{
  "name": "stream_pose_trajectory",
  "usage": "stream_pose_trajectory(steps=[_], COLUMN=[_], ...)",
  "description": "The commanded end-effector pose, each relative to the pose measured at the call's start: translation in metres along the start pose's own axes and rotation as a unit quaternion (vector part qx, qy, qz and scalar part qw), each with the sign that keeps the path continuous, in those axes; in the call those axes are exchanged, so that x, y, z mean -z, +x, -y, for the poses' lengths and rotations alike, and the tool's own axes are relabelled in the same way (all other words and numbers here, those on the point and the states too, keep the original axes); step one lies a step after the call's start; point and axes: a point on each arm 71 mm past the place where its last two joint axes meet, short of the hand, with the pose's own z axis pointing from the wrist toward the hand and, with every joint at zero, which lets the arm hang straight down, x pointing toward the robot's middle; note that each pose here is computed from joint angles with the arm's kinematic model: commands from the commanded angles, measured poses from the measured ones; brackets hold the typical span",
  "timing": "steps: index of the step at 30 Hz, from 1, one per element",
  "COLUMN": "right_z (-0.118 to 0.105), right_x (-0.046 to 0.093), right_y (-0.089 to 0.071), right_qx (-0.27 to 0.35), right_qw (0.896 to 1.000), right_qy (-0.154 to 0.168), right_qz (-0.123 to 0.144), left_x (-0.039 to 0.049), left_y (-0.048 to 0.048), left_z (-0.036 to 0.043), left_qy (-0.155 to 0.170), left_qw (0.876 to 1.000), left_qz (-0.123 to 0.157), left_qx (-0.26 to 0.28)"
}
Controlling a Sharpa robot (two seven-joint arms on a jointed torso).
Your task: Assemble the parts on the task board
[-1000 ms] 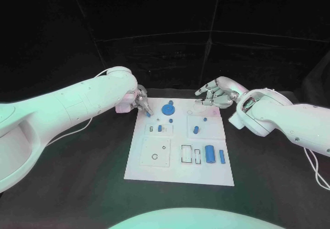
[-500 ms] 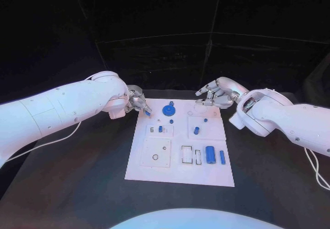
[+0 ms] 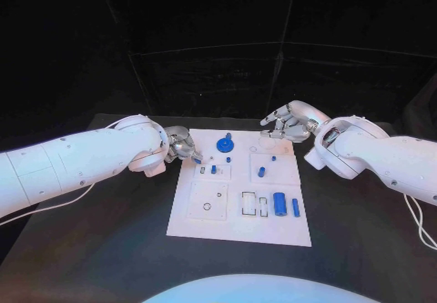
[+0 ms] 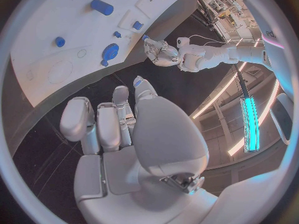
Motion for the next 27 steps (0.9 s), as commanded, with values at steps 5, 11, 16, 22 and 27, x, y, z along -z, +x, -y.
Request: stream_pose_trajectory(steps=[5, 11, 16, 22, 27], right_z=[-0.002, -0.002, -0.002, -0.003, -0.003], right_x=[-0.002, -0.002, -0.002, -0.003, -0.003], right_y=[0.001, 0.001, 0.002, 0.002, 0.002], right_qx=[-0.001, -0.001, -0.001, -0.001, -0.001], right_qw=[1.0, 1.0, 1.0, 1.0, 1.0], right_qy=[-0.005, -0.005, -0.006, -0.006, -0.007], right_qz=[-0.004, -0.005, -0.006, -0.006, -0.007], left_x=[0.0, -0.0014, -0.0025, -0.0043, -0.0054], left_y=[0.0084, 0.0142, 0.0165, 0.0176, 0.0183], left_z=[0.0022, 0.0029, 0.0035, 0.0042, 0.0059], left_qy=[0.014, 0.014, 0.012, 0.008, 0.008], left_qw=[0.999, 0.998, 0.998, 0.998, 0.998], left_qz=[0.013, 0.006, 0.001, 0.001, 0.003], left_qx=[-0.041, -0.056, -0.061, -0.062, -0.061])
